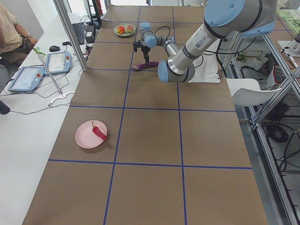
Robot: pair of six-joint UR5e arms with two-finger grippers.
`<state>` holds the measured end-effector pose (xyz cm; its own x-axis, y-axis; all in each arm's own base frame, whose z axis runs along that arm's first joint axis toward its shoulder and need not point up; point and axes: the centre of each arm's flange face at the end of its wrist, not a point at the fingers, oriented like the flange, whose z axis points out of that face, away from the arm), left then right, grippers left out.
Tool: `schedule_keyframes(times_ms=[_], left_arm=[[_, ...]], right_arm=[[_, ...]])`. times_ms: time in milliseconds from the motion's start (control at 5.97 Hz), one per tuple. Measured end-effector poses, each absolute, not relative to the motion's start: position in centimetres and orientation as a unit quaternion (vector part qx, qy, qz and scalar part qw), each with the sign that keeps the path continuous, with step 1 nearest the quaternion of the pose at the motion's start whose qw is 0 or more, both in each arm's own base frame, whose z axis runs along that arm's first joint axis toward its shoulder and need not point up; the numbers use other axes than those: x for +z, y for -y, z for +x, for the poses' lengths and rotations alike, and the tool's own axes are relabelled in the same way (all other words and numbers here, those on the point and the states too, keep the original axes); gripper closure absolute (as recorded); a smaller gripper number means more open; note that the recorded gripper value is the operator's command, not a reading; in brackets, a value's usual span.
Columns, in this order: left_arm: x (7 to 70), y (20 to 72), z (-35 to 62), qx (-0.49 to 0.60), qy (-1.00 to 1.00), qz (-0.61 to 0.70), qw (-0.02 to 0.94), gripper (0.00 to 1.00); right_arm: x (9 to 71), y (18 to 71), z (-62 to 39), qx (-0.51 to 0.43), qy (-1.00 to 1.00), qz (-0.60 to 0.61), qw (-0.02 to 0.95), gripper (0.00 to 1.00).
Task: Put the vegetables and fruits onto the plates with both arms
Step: 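Reach the left gripper to the purple eggplant and grasp it, then carry the eggplant with the left gripper onto the pink plate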
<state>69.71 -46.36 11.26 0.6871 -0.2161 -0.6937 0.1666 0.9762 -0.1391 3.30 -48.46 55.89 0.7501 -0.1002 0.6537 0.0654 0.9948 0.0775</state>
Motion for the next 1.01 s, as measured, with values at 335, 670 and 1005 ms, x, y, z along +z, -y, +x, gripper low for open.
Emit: schedule_keyframes(times_ms=[335, 670, 1005], left_arm=[[11.9, 44.9, 70.8, -0.094, -0.377, -0.037, 0.921, 0.88], [12.1, 45.1, 70.6, -0.094, -0.373, -0.036, 0.922, 1.0], [10.5, 48.3, 66.4, -0.08, -0.366, -0.014, 0.927, 1.0]], right_arm=[[55.9, 48.5, 3.3, -0.044, 0.351, 0.025, 0.935, 0.0], [55.8, 48.5, 3.3, -0.044, 0.351, 0.025, 0.935, 0.0], [55.8, 48.5, 3.3, -0.044, 0.351, 0.025, 0.935, 0.0]])
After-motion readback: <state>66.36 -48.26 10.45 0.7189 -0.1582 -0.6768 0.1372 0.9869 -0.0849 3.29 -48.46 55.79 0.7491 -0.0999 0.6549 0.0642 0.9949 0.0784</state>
